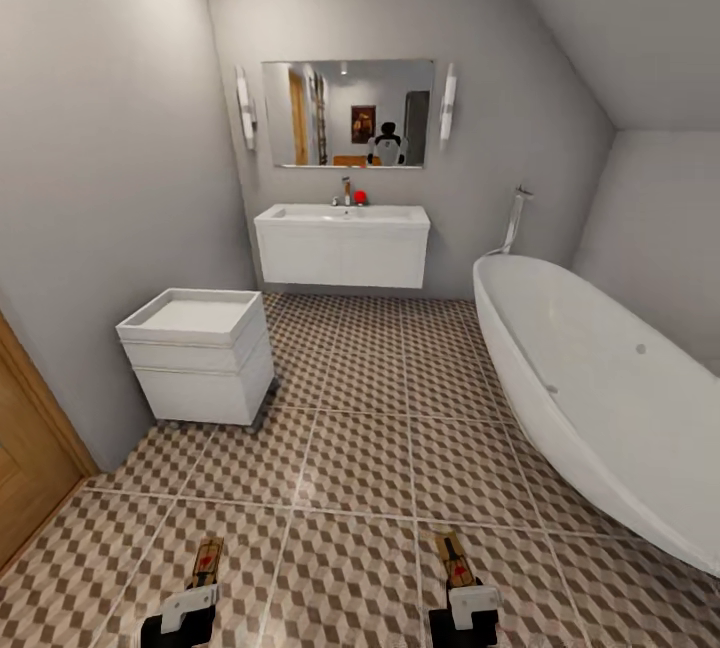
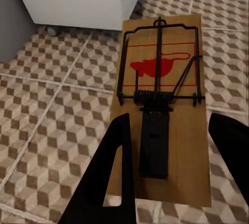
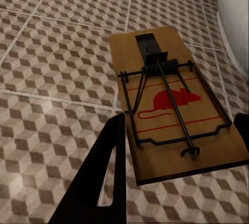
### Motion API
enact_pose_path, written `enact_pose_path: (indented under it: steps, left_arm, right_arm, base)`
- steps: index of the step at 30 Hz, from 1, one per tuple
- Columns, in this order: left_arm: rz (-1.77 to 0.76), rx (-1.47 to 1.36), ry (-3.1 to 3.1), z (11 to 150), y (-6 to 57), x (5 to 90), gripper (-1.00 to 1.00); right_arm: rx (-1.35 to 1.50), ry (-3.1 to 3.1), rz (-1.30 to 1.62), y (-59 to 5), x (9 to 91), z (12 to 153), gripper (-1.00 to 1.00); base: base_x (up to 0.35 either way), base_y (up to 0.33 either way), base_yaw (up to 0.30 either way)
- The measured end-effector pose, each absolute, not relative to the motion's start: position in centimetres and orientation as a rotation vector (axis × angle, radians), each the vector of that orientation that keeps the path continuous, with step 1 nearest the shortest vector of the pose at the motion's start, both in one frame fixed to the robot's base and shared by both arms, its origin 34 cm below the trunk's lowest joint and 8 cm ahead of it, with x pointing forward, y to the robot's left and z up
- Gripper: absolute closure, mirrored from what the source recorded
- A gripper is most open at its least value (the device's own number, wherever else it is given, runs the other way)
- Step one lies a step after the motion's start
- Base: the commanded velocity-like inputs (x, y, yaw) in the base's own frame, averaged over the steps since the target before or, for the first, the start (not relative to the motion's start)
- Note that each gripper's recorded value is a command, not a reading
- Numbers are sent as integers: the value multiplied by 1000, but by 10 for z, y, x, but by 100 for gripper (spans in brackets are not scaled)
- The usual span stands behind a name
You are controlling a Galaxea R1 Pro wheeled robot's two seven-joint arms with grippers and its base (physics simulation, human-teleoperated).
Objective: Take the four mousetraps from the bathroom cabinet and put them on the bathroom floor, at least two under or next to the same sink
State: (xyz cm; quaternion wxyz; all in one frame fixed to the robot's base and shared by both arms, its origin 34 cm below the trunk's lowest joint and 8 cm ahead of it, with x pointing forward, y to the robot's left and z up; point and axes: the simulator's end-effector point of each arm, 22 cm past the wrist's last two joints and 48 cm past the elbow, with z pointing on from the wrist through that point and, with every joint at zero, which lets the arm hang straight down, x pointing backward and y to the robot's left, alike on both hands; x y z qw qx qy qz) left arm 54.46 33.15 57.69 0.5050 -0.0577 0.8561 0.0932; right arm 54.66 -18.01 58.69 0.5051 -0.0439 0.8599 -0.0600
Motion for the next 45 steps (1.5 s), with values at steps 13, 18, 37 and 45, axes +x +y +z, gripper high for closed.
enact_pose_path:
  steps: [13,18,37,45]
  left_arm:
    - [225,-139,2067,577,332,544,100]
    - [225,-139,2066,577,332,544,100]
    - [225,-139,2066,577,332,544,100]
    - [225,-139,2067,577,332,544,100]
  right_arm:
    - [-108,2075,-144,-180,546,587,100]
    - [-107,2075,-144,-180,546,587,100]
    - [-107,2075,-146,-180,546,587,100]
    - [-107,2075,-146,-180,546,587,100]
  base:
    - [94,0,-44]
    - [318,0,0]
    - [342,-4,0]
    - [342,-60,-106]
